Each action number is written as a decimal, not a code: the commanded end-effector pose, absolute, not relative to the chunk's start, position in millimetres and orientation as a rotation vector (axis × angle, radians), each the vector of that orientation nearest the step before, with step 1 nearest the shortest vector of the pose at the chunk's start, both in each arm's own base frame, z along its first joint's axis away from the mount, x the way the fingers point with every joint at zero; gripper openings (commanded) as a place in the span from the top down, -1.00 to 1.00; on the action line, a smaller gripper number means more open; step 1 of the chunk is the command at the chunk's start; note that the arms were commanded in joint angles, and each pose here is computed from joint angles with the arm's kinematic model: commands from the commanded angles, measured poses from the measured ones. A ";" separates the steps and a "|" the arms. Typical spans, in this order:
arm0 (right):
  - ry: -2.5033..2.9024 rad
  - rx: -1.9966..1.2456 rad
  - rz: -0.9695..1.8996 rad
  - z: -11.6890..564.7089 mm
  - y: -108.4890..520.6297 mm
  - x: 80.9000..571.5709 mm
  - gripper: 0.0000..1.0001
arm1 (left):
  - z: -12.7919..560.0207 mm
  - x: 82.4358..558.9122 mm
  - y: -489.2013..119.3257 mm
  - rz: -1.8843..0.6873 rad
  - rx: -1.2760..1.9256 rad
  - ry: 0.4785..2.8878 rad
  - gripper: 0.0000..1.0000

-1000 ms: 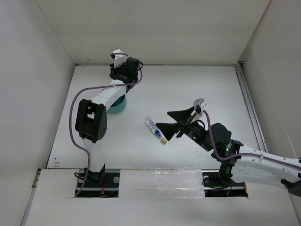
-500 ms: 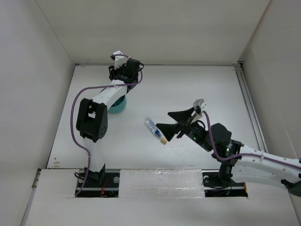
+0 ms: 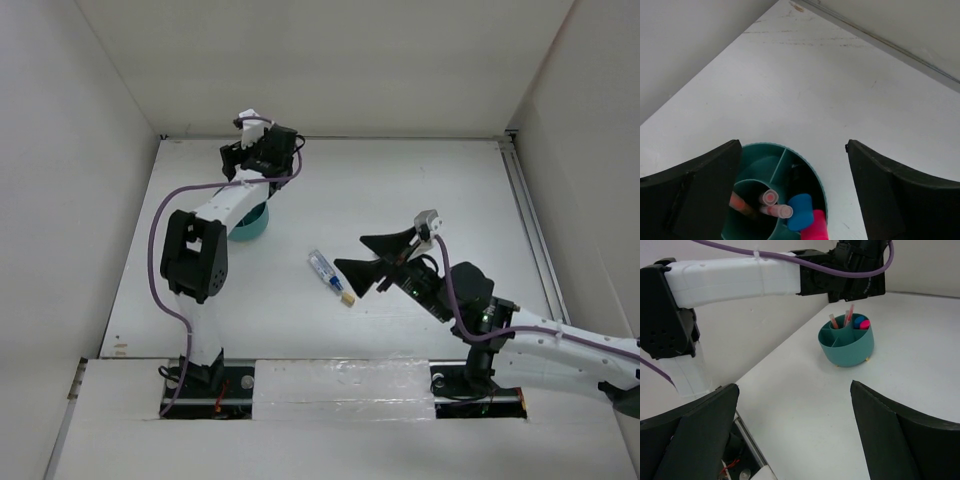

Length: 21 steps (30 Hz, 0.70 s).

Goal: Sort the stationery into containers
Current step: Place the stationery in the storage box.

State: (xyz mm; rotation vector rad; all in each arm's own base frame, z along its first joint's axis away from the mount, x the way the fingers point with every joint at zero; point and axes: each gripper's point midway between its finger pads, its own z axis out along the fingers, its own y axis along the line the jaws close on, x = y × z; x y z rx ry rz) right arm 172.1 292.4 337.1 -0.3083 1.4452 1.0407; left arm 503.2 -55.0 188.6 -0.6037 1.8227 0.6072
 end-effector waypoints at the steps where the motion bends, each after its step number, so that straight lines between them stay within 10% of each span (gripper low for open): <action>1: 1.455 -0.280 1.004 332.9 290.0 177.6 -0.99 | 261.4 493.8 -54.6 0.466 -0.685 1.717 -0.72; 3: 1.493 -0.250 0.960 323.5 291.5 186.3 -0.99 | 297.8 489.6 -57.7 0.373 -0.690 1.678 -0.99; 21: 1.989 -0.092 0.644 225.0 279.5 266.0 -0.99 | 450.9 392.9 -115.6 -0.047 -0.526 1.525 -1.00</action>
